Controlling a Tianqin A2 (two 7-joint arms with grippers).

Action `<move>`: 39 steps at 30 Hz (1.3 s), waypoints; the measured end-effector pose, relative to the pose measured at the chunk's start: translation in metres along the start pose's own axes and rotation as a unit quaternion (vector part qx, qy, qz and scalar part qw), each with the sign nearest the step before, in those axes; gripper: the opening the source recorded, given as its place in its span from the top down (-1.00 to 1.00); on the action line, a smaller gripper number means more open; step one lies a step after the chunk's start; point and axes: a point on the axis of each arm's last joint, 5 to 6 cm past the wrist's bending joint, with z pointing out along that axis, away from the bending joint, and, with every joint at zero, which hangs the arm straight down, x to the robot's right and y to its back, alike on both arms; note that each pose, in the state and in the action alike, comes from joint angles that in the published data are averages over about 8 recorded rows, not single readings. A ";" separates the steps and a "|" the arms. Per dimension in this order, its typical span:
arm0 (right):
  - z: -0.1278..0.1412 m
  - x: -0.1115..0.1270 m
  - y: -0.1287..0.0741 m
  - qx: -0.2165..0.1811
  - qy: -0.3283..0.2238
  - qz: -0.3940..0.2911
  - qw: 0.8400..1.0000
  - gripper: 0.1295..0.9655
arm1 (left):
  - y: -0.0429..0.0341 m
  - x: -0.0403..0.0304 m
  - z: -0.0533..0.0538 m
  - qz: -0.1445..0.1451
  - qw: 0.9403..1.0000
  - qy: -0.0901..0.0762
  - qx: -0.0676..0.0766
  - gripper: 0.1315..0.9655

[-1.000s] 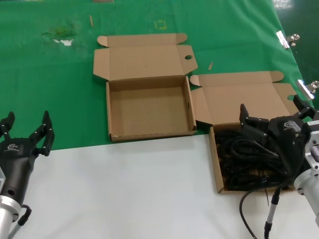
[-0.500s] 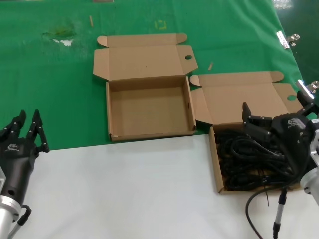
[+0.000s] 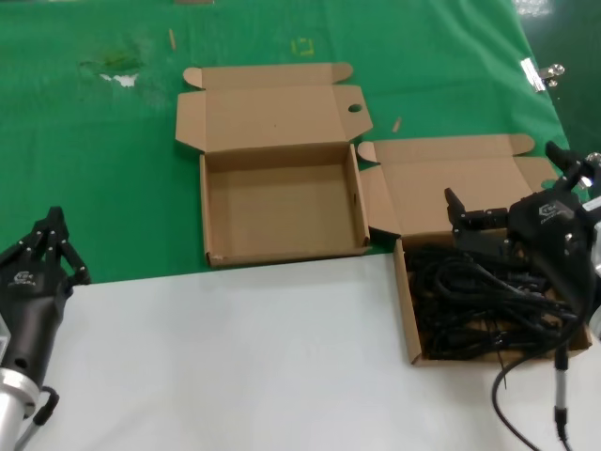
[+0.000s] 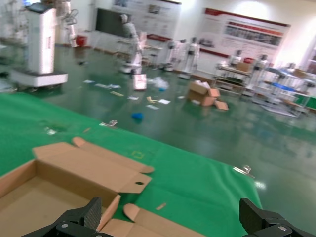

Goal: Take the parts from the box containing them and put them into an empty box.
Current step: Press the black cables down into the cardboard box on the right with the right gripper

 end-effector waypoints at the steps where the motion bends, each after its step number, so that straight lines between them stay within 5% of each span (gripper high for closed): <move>1: 0.000 0.003 -0.003 -0.003 -0.007 -0.007 1.000 -1.00 | 0.0000 0.0000 0.000 0.000 1.000 0.000 0.000 0.92; 12: 0.000 0.036 -0.022 -0.052 -0.090 -0.110 0.988 -1.00 | 0.0000 0.0000 0.000 0.000 1.000 0.000 0.000 0.98; 23: 0.009 0.085 -0.037 -0.083 -0.180 -0.219 0.955 -1.00 | 0.0000 0.0000 0.000 0.000 1.000 0.000 0.000 0.98; 39: 0.010 0.127 -0.013 -0.212 -0.228 -0.290 0.905 -1.00 | 0.0000 0.0000 0.000 0.000 1.000 0.000 0.000 0.98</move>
